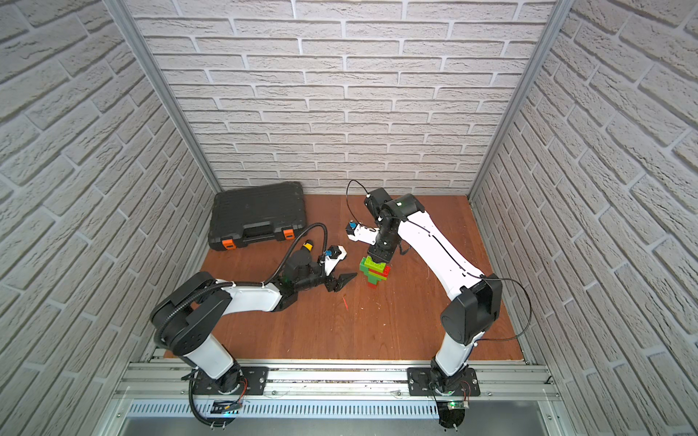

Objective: Assemble a spoon with lego
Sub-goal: Assemble the lego brick with the lego brick.

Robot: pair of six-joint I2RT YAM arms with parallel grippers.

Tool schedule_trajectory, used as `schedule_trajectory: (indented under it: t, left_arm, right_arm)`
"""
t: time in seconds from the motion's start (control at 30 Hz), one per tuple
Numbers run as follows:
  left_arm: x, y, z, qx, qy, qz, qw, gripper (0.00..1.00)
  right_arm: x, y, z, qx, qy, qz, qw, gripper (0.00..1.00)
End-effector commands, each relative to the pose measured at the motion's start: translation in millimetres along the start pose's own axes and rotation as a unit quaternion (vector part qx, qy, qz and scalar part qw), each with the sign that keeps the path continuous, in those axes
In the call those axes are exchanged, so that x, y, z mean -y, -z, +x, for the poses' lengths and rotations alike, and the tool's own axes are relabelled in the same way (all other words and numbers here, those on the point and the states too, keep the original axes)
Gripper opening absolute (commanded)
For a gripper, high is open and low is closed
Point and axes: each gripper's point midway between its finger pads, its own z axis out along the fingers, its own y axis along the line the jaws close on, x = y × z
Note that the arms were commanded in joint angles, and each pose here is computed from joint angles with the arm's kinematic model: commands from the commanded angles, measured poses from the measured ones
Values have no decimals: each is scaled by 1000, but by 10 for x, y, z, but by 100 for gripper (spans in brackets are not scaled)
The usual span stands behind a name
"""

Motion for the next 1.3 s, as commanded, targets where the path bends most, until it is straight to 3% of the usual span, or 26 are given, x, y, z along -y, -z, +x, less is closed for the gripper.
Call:
schedule_trajectory:
  t: [0.0,0.7,1.27]
  left_arm:
    - [32,-29,-245,42,-14,11,999,75]
    - [45,-40,-228,41,-10,15,999,75]
    - [37,-30,-228,41,-9,12,999,75]
  right_arm:
    - [-2,-79,-13,4,3,-10,1000,13]
    - [37,-277,-13,-5,-11,-24,1000,13]
    - [41,-482,185,-58,-25,-22,998,10]
